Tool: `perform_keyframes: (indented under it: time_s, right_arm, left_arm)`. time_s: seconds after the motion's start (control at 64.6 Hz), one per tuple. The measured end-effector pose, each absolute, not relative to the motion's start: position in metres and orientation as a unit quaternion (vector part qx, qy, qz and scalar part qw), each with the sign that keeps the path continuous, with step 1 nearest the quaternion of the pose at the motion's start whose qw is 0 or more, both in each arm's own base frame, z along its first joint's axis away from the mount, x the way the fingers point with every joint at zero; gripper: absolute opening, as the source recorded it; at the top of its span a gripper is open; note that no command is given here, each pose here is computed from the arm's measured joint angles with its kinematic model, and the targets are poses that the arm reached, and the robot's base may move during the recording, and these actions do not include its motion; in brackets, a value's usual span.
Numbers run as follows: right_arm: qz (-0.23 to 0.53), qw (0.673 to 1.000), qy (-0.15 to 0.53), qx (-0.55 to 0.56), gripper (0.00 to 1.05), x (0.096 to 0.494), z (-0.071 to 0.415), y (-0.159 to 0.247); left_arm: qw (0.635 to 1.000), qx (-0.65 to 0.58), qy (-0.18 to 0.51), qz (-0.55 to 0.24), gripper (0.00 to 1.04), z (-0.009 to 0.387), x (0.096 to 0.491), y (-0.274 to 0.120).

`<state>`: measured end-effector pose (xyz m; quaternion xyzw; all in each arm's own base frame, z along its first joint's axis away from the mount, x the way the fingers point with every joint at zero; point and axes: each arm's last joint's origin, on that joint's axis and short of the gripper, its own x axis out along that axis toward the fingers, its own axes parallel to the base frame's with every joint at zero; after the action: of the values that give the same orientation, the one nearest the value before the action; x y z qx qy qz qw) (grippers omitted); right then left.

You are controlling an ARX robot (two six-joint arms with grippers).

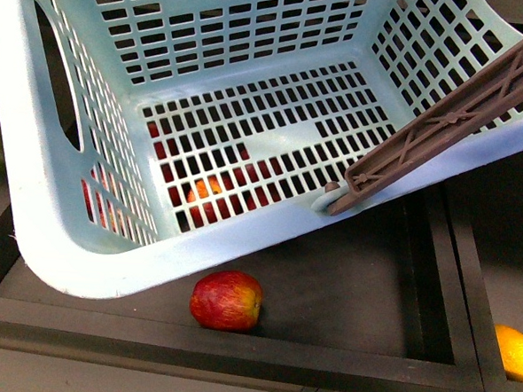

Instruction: Pick lemon and mango into basket

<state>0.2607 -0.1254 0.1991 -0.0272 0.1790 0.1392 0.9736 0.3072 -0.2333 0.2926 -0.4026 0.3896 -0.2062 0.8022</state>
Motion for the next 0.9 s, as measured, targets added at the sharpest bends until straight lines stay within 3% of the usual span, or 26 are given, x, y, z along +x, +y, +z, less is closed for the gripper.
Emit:
perform_keyframes:
  time_s: [0.124,0.263,0.465,0.681,0.898]
  right_arm:
    - [0.173,0.976,0.123,-0.038,0.65,0.256,0.236,-0.083]
    - [0.209,0.972,0.105,-0.033,0.65,0.265,0.246,-0.039]
    - [0.235,0.963,0.126,-0.040,0.65,0.280,0.233,0.019]
    - [0.247,0.955,0.163,-0.026,0.65,0.292,0.215,0.049]
    - [0.212,0.965,0.152,-0.012,0.96,0.291,0.221,0.043]
  left_arm:
    - [0.802,-0.403,0.390,-0.207,0.05,0.293,0.307,-0.233]
    - [0.802,-0.403,0.390,-0.206,0.05,0.293,0.307,-0.233]
    - [0.802,-0.403,0.390,-0.207,0.05,0.293,0.307,-0.233]
    - [0.802,-0.403,0.390,-0.206,0.05,0.293,0.307,-0.233]
    - [0.802,-0.403,0.390,-0.206,0.05,0.293,0.307,-0.233]
